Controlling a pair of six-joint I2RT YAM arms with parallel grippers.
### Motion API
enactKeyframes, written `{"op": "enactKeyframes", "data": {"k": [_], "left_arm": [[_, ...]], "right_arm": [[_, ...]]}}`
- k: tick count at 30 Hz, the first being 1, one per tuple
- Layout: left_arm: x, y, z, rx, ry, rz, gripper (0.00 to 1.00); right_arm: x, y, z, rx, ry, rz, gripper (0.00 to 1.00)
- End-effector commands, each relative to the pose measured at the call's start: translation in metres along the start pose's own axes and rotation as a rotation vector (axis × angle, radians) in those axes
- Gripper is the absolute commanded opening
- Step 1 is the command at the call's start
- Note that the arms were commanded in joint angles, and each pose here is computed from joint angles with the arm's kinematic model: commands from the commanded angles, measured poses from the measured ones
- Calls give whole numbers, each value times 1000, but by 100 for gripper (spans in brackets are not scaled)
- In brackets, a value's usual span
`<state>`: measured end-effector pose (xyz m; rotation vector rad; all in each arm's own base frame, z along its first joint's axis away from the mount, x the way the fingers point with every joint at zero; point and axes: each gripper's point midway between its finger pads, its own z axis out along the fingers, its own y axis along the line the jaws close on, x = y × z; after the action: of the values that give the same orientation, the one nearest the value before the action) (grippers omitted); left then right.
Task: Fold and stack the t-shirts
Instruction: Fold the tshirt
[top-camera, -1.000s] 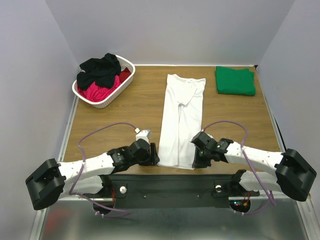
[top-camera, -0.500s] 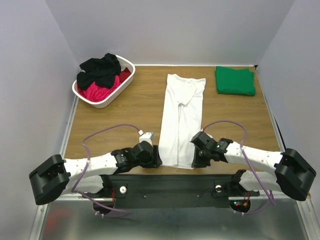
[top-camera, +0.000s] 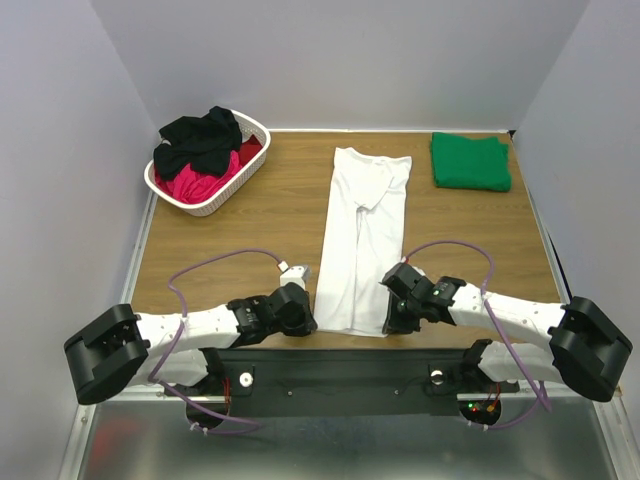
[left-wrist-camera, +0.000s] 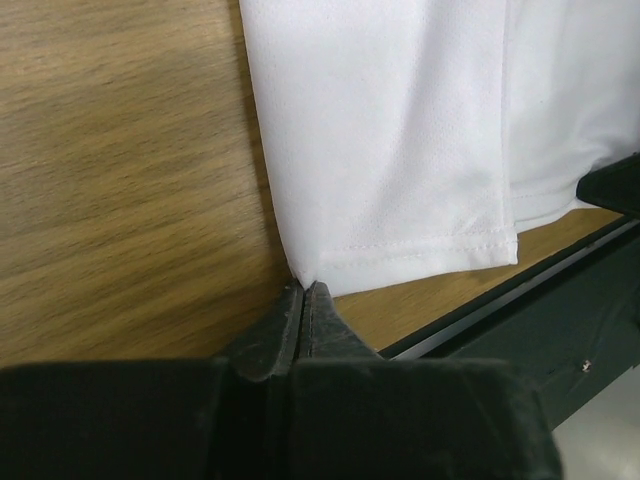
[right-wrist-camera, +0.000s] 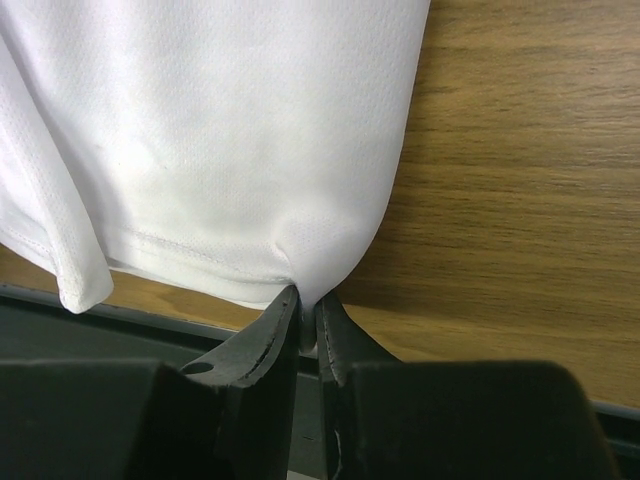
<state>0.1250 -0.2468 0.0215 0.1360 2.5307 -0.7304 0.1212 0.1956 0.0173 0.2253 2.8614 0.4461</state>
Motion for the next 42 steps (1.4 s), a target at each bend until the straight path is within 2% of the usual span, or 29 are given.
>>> {"op": "enactKeyframes", "data": {"k": [1,3,5,13,19,25,34,42], "left_arm": [[1,3,0,-9,-3,8,0],[-3,-1,-1,-3,-20,6,0],[-7,-4,-1,3,-32,4,0],[-51,-43,-4,79,-158,-41,0],[-83,-57,-4,72,-236,-30,0],[-112,-47,4,21,-308,-32,0],[-173,-54,15,11,-427,17,0],[-226,-44,21,-22,-507,16,0]], "right_arm": [[-11,6,-1,-12,-63,-18,16],[-15,10,-3,-23,-74,-23,13],[-19,14,-5,-31,-88,-30,0],[-44,36,-17,-58,-168,-54,0],[-60,48,-23,-54,-215,-90,1],[-81,51,-30,-15,-294,-114,0],[-149,57,-37,106,-438,-168,0],[-201,47,-42,198,-508,-167,0]]}}
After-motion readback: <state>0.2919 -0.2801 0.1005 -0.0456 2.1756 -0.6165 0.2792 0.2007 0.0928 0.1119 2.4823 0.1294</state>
